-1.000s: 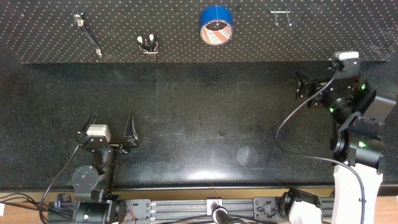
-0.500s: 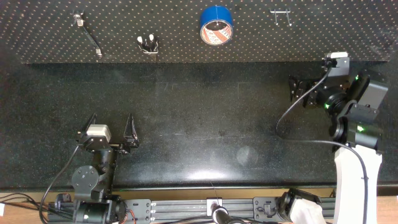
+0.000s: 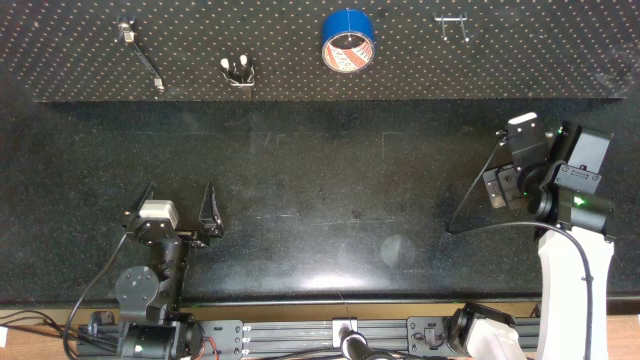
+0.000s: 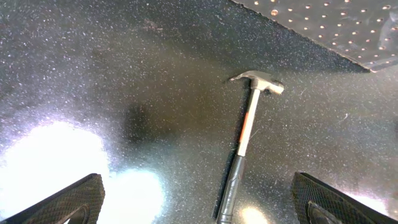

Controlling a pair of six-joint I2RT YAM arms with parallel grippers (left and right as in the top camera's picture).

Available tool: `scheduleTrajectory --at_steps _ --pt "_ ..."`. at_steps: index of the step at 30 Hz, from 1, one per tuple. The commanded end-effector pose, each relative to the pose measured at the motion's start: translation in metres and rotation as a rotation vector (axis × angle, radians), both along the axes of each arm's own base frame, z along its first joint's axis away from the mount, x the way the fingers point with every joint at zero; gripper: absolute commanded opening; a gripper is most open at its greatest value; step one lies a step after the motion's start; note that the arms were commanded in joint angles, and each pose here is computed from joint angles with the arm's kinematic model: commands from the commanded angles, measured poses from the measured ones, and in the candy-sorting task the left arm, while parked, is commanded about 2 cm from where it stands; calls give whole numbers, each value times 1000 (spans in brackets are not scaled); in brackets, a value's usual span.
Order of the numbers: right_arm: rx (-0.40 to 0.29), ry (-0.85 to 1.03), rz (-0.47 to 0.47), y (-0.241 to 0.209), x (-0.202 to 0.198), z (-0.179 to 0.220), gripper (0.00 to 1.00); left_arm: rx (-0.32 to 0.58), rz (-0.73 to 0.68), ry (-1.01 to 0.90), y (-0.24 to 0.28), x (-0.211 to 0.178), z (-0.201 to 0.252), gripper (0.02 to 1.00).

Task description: Place Tools Onto Pegboard

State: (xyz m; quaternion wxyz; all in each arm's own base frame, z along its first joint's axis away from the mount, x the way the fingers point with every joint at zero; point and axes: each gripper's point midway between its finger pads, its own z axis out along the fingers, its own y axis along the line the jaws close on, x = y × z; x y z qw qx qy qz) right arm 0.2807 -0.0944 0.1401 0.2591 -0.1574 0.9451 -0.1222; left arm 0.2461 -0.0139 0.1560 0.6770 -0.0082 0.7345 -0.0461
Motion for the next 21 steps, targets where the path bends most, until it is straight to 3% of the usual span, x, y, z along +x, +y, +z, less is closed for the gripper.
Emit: scheduleTrajectory --at_steps 1,4,11,15,18,21 --pt "87 -20 4 -11 -4 -4 976 12 -4 -2 -1 -1 0 996" --pt "176 -41 -35 -34 -16 -10 976 12 -4 -2 -1 -1 0 996" --pt "156 21 -165 -84 -53 -27 976 12 -4 -2 -1 -1 0 996" --pt "143 37 -130 -87 -55 -32 976 12 -4 -2 -1 -1 0 998" --pt "152 37 -10 -75 -54 -34 976 12 -4 -2 -1 -1 0 996" --pt "162 47 -19 -78 -56 -38 976 12 -4 -2 -1 -1 0 996"
